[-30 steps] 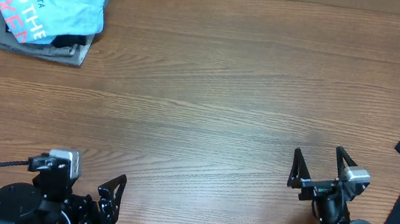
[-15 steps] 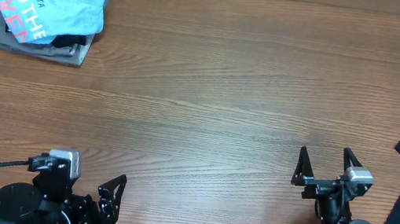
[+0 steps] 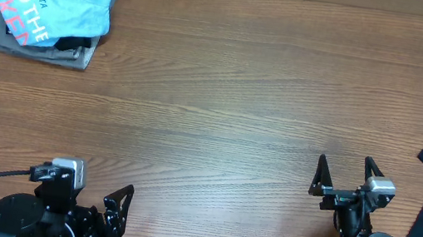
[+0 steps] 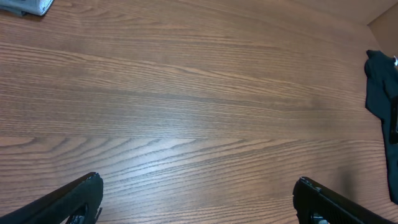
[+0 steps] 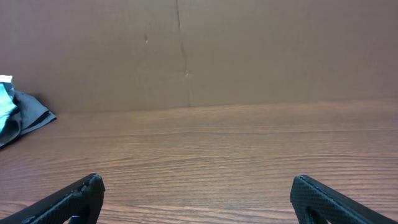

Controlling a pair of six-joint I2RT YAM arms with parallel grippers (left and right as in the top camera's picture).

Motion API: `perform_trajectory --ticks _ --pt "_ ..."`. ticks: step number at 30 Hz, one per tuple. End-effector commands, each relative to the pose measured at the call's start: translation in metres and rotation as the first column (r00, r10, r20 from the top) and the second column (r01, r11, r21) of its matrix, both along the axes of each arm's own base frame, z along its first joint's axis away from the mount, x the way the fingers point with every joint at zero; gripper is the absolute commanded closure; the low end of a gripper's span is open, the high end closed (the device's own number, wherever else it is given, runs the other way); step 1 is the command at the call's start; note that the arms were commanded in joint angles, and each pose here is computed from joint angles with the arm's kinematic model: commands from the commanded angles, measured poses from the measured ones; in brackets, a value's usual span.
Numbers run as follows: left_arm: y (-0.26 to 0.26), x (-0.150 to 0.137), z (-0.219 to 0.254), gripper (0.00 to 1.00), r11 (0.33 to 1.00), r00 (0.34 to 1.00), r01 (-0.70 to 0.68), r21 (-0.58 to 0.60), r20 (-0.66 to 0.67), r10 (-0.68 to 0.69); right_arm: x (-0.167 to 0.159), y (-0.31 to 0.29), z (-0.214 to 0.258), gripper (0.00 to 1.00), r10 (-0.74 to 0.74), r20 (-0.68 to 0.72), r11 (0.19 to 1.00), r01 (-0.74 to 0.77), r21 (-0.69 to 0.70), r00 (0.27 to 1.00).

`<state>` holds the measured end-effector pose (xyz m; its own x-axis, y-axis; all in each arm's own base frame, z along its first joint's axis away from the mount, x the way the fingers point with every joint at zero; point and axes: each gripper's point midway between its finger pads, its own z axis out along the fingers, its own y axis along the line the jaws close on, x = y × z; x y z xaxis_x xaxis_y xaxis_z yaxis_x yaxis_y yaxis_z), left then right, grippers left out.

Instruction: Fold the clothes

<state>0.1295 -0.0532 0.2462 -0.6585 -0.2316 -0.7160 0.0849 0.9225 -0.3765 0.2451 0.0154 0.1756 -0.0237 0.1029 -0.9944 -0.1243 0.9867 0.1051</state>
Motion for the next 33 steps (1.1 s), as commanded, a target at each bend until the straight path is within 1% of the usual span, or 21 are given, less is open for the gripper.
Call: perform_trajectory --ticks 1,20,23,25,26,27,33 --pt "0.0 0.0 -0.002 0.0 1.0 1.0 -0.004 -0.003 -0.004 0.004 0.0 -0.002 -0.002 0.0 -0.011 0.005 1.0 0.011 -0.004 1.0" --pt "0.001 0.0 -0.002 0.0 1.0 1.0 -0.005 0.007 -0.002 0.006 0.0 -0.001 -0.002 0.0 -0.01 0.005 1.0 0.01 -0.004 1.0" --pt "0.003 0.006 0.007 0.0 1.0 0.998 -0.009 0.016 0.059 0.008 0.0 -0.001 -0.002 0.0 -0.01 0.005 1.0 0.01 -0.004 1.0" --pt "0.0 0.01 0.014 0.0 0.999 0.993 0.02 0.037 0.12 -0.024 0.0 -0.002 -0.001 0.0 -0.011 0.006 1.0 0.011 -0.004 1.0" --pt "-0.001 0.011 0.018 0.0 0.998 0.987 0.04 0.055 0.155 -0.048 0.0 -0.001 -0.002 0.0 -0.01 0.005 1.0 0.01 -0.004 1.0" --pt "-0.004 0.012 0.023 0.0 0.993 0.971 0.075 0.093 0.221 -0.094 0.0 -0.002 -0.001 0.0 -0.011 0.006 1.0 0.011 -0.004 1.0" --pt "-0.007 0.021 0.018 0.0 0.974 0.921 0.115 0.194 0.348 -0.178 0.0 -0.002 -0.002 0.0 -0.011 0.005 1.0 0.011 -0.004 1.0"
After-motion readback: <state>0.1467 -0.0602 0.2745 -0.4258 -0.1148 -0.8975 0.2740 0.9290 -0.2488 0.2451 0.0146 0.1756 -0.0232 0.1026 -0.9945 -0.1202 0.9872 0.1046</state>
